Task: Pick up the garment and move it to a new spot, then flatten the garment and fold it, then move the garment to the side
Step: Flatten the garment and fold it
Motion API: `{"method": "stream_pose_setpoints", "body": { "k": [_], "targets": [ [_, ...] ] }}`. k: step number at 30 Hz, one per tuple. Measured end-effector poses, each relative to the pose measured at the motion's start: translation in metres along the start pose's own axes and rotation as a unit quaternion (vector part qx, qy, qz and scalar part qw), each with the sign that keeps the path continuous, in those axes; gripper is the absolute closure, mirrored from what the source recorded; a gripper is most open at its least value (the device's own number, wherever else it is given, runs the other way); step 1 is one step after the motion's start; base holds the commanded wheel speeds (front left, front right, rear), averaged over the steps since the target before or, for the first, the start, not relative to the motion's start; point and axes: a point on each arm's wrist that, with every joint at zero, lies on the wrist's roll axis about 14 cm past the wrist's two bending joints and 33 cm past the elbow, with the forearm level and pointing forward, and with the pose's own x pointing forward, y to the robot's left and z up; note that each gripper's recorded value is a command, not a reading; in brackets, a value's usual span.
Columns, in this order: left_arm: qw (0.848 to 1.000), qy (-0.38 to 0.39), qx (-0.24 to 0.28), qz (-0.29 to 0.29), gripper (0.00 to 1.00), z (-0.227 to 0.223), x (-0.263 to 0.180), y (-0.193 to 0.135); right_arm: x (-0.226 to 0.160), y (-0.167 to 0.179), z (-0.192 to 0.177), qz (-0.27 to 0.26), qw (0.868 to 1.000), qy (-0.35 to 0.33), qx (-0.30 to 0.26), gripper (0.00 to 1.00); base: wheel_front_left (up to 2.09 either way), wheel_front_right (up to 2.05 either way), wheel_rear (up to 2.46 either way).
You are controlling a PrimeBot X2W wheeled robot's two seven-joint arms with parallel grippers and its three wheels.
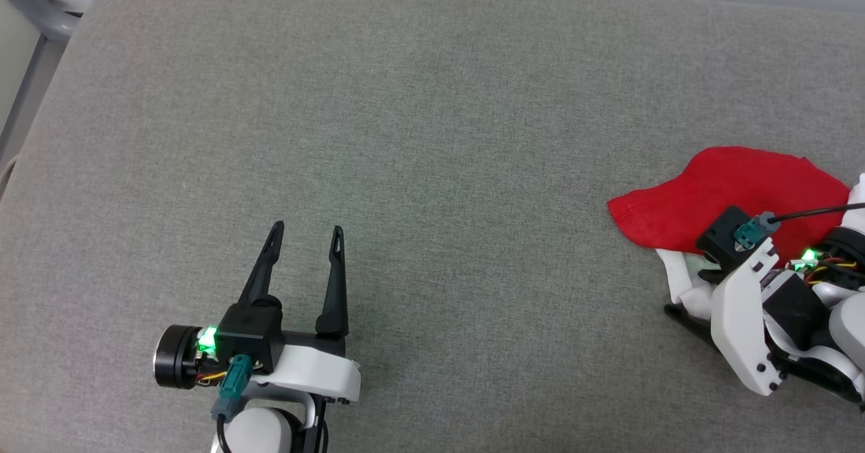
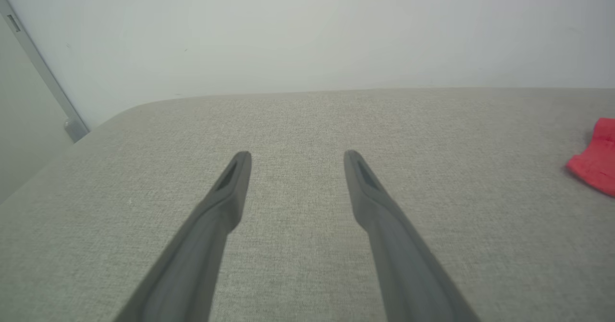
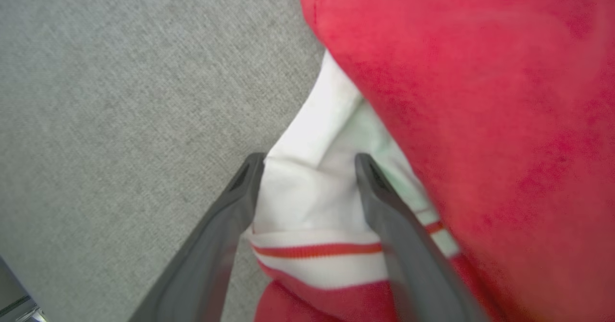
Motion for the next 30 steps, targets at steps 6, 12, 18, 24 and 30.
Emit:
{"method": "stream_pose_setpoints", "body": {
  "k": [6, 12, 18, 24, 30],
  "targets": [
    [1.000, 0.001, 0.001, 0.004, 0.00, -0.001, 0.000, 0.002, 0.002, -0.007, 0.014, -0.007, 0.999, -0.048, 0.010, 1.00, 0.00, 0.00, 0.00],
    [1.000, -0.011, 0.000, -0.009, 0.00, 0.007, 0.002, -0.006, -0.028, -0.024, 0.065, -0.038, 0.983, -0.177, 0.020, 1.00, 0.00, 0.00, 0.00],
    [1.000, -0.020, 0.000, -0.018, 0.00, 0.013, 0.000, -0.011, -0.066, -0.040, 0.116, -0.066, 0.957, -0.282, 0.010, 1.00, 0.00, 0.00, 0.00],
    [1.000, -0.018, 0.003, -0.006, 0.00, 0.013, -0.006, -0.002, -0.081, -0.022, 0.164, -0.047, 0.932, -0.359, -0.012, 1.00, 0.00, 0.00, 0.00],
    [1.000, -0.017, 0.002, 0.009, 0.00, 0.014, -0.011, 0.006, -0.064, 0.033, 0.196, 0.018, 0.922, -0.386, -0.036, 1.00, 0.00, 0.00, 0.00]
  ]
}}
